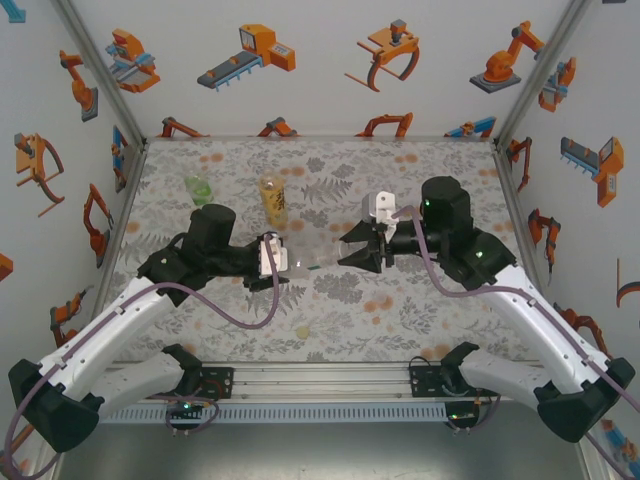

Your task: Screw on the bottle caps

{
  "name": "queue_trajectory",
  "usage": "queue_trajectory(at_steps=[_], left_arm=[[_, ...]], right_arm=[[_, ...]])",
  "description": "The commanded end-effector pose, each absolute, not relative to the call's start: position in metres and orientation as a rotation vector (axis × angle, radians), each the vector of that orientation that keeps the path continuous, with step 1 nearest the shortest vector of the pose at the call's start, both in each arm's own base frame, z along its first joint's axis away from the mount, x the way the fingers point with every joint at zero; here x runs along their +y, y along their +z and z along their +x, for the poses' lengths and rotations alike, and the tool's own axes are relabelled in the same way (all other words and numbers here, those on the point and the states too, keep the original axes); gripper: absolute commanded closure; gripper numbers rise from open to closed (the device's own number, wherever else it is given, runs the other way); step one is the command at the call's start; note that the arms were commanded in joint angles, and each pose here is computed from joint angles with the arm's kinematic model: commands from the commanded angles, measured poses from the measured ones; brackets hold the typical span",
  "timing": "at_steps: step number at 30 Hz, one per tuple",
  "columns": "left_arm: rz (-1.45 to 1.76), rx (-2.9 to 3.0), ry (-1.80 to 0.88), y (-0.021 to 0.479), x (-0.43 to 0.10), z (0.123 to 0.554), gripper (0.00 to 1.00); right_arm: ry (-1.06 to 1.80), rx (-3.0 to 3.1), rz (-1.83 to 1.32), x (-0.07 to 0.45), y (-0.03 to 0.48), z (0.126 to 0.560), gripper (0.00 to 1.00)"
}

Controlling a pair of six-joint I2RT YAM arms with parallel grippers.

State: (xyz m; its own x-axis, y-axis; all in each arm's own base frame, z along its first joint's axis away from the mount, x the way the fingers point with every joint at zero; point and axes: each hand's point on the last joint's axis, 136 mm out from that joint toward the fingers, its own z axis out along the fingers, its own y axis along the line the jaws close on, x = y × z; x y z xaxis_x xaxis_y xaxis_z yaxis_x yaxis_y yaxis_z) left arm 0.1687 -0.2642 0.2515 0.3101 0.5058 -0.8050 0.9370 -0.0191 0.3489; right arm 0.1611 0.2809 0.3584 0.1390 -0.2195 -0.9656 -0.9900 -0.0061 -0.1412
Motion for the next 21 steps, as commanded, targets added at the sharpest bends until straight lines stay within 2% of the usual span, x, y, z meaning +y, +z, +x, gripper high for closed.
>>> queue_trajectory(at_steps=[1, 21], left_arm=[[1.675, 1.312, -0.613, 0.2534, -0.2651, 0.1628, 1.0], [1.694, 1.298, -0.614, 0.2502, -0.2665, 0.1594, 1.0]], right_arm=[[1.002, 1.184, -1.468, 0.2832, 0.372, 0.1496, 0.78], [1.004, 1.199, -1.488, 0.2919, 0.3667, 0.1481, 0.78]])
